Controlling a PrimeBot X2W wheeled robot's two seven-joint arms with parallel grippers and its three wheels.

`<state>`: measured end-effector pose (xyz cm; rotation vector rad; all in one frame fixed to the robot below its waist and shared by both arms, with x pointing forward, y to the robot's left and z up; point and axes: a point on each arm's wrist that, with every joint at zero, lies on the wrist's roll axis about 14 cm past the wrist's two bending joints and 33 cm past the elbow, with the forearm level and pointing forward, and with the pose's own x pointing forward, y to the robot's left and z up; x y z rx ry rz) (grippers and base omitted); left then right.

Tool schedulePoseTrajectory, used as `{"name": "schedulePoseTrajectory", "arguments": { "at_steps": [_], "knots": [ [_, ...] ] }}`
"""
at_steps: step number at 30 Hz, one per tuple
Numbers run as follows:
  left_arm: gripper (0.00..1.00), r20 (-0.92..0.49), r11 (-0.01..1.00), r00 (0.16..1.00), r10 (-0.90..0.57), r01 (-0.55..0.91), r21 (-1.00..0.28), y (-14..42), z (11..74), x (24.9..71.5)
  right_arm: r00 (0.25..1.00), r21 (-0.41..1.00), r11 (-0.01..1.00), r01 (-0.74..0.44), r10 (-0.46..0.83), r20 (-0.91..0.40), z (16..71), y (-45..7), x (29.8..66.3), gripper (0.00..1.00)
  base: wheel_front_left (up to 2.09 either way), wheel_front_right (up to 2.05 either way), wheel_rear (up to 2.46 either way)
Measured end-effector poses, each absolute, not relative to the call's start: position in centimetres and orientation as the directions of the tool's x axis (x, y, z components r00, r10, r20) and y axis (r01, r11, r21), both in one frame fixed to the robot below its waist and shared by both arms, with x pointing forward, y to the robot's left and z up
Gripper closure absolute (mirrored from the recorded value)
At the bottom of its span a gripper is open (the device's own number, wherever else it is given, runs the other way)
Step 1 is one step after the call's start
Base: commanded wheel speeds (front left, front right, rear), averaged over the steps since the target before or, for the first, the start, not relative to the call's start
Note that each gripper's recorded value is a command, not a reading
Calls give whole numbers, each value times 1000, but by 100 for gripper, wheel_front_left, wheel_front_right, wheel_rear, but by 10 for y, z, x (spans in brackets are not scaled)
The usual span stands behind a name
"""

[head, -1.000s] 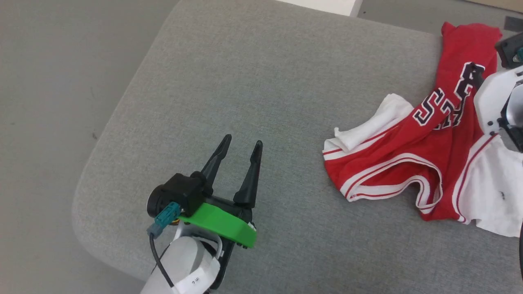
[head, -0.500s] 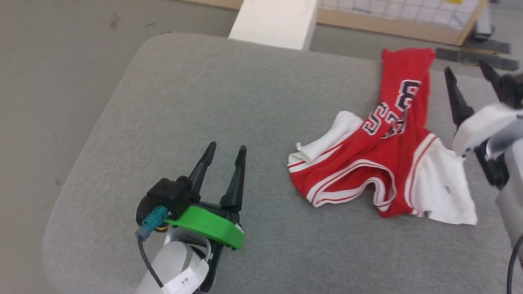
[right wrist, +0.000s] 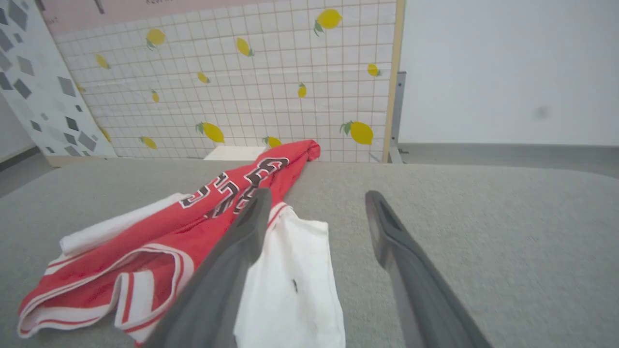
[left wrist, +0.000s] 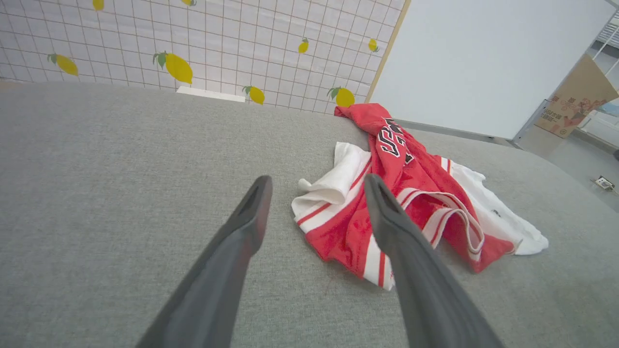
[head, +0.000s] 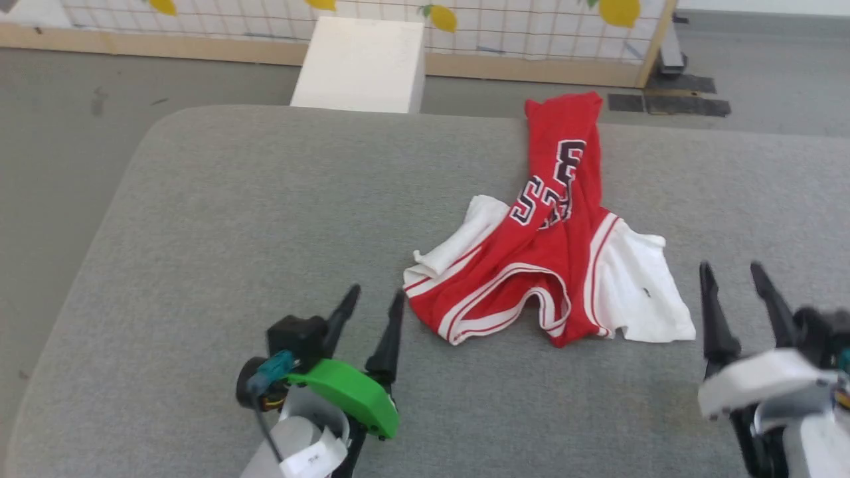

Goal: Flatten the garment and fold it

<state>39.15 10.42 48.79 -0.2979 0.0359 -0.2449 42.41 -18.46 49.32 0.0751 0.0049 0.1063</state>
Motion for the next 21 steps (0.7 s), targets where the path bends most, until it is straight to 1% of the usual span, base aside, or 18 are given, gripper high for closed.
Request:
{"name": "schedulePoseTrajectory", "arguments": {
  "at_steps": [4, 5, 9, 16, 21],
  "knots": [
    [0, -113, 917, 940, -323, 281, -282, 85, 468, 404, 998, 100, 994, -38, 42, -40, 483, -195, 400, 0, 0, 0, 0],
    [0, -185, 911, 911, -369, 315, -266, 76, 463, 423, 998, 96, 995, -13, 19, -60, 480, -201, 393, 0, 0, 0, 0],
    [0, -322, 907, 853, -412, 348, -238, 66, 449, 447, 998, 72, 997, 3, 2, -70, 481, -207, 392, 0, 0, 0, 0],
    [0, -545, 900, 721, -429, 389, -194, 60, 424, 478, 995, 51, 997, 51, -46, -91, 477, -222, 389, 0, 0, 0, 0],
    [0, -695, 898, 597, -402, 405, -172, 65, 406, 487, 992, 44, 997, 66, -61, -114, 470, -225, 386, 0, 0, 0, 0]
  ]
}}
